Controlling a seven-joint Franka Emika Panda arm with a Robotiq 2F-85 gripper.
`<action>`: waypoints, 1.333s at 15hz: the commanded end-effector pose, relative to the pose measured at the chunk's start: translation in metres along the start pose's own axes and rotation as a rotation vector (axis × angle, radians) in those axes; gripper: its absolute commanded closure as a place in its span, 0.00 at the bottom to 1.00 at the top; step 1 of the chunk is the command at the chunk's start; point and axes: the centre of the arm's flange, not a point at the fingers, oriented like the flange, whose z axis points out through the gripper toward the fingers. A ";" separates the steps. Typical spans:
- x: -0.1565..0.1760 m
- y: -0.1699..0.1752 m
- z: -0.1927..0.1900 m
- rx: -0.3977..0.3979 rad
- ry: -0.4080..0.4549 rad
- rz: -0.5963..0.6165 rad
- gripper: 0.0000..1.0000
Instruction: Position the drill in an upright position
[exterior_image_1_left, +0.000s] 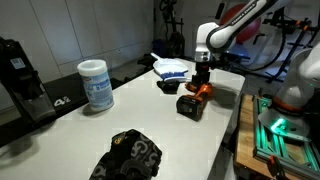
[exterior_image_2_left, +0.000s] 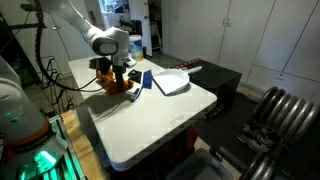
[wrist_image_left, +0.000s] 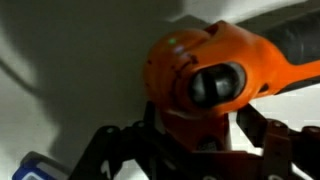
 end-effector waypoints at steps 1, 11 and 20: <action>0.010 -0.003 0.008 0.041 -0.033 0.016 0.48; 0.001 -0.003 -0.017 -0.001 -0.083 0.022 0.67; 0.003 -0.017 -0.067 -0.222 -0.110 0.065 0.70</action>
